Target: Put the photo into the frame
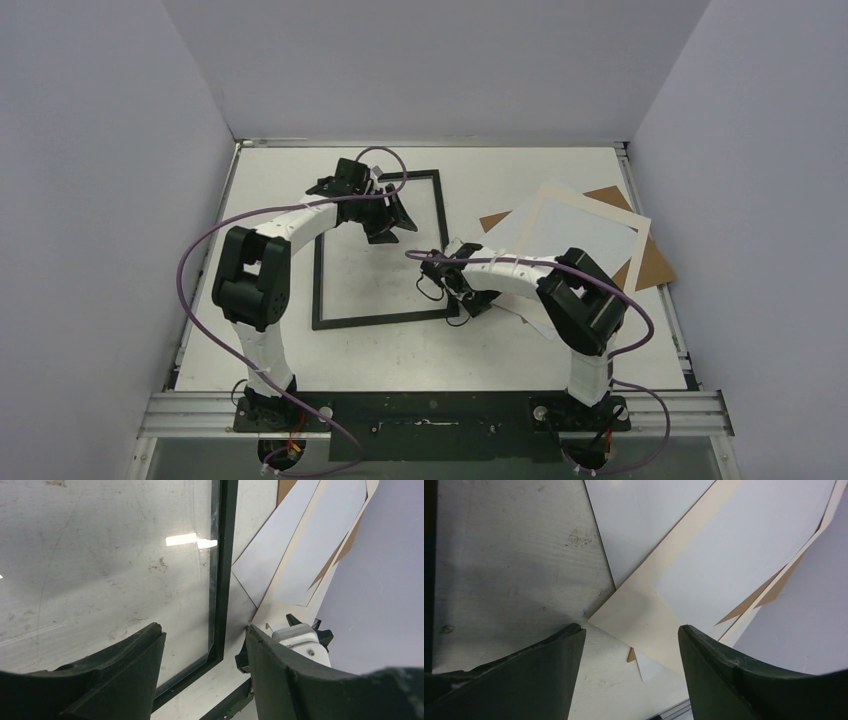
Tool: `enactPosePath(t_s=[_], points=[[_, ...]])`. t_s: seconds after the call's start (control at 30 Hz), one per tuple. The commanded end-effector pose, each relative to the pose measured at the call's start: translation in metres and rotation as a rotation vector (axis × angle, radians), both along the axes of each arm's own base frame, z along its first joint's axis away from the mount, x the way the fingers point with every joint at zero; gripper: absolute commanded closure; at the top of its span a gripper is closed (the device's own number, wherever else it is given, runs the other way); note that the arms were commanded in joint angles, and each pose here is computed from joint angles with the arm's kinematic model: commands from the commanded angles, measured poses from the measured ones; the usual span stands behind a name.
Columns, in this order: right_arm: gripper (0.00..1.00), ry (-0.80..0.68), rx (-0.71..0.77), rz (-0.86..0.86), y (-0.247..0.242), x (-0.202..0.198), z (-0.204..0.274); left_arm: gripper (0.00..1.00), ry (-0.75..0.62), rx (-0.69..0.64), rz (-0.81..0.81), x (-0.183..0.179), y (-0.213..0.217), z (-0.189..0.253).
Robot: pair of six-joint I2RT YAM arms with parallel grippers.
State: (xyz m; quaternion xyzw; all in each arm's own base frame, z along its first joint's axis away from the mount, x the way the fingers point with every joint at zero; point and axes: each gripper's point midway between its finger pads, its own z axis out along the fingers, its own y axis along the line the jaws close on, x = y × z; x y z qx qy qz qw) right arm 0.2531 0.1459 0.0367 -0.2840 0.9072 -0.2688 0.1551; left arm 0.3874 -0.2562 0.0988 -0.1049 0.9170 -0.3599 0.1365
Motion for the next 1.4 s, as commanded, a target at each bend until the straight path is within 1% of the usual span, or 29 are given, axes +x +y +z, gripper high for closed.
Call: enactPosePath(t_s=[0.0,0.2,0.3,0.43,0.6,0.67,0.7,0.77,0.8,0.87,0.97,1.07,1.13,1.17,1.27,1.37], points=[[0.31,-0.083,-0.074,0.030,0.002,0.014,0.010,0.41,-0.037,0.000,-0.014,0.006,0.001,0.012],[0.34,-0.151,-0.158,0.042,-0.002,0.022,0.011,0.41,-0.031,-0.005,-0.018,0.008,0.001,0.011],[0.38,-0.206,-0.182,0.053,-0.001,0.027,0.018,0.41,-0.034,-0.013,-0.025,0.010,-0.001,0.012],[0.44,-0.291,-0.175,0.062,0.004,0.033,0.034,0.41,-0.033,-0.019,-0.030,0.013,-0.003,0.013],[0.56,-0.383,-0.123,0.037,0.007,0.040,0.054,0.41,-0.031,-0.022,-0.030,0.015,-0.004,0.012],[0.58,-0.399,-0.091,0.025,0.008,0.042,0.059,0.41,-0.029,-0.022,-0.031,0.016,-0.005,0.011],[0.58,-0.390,-0.063,0.011,0.008,0.042,0.059,0.41,-0.032,-0.026,-0.036,0.016,-0.006,0.011],[0.55,-0.343,0.018,-0.052,0.003,0.043,0.051,0.41,-0.034,-0.036,-0.050,0.016,-0.010,0.011],[0.50,-0.295,0.101,-0.108,0.004,0.041,0.042,0.41,-0.036,-0.041,-0.059,0.015,-0.012,0.012],[0.45,-0.230,0.242,-0.226,-0.003,0.040,0.031,0.41,-0.042,-0.047,-0.073,0.015,-0.018,0.013],[0.40,-0.147,0.482,-0.374,-0.003,0.039,0.018,0.41,-0.051,-0.077,-0.091,0.014,-0.031,0.016],[0.37,-0.085,0.674,-0.498,-0.004,0.043,0.012,0.41,-0.077,-0.125,-0.125,0.012,-0.051,0.022],[0.36,-0.070,0.764,-0.578,-0.011,0.049,0.010,0.41,-0.096,-0.163,-0.155,0.009,-0.067,0.025],[0.35,-0.036,0.827,-0.604,-0.007,0.050,0.009,0.41,-0.107,-0.181,-0.174,0.006,-0.078,0.025],[0.31,-0.015,0.930,-0.677,-0.011,0.058,0.005,0.41,-0.115,-0.230,-0.214,0.001,-0.102,0.022],[0.29,0.003,1.002,-0.717,-0.013,0.064,0.003,0.41,-0.128,-0.281,-0.253,-0.004,-0.124,0.020]])
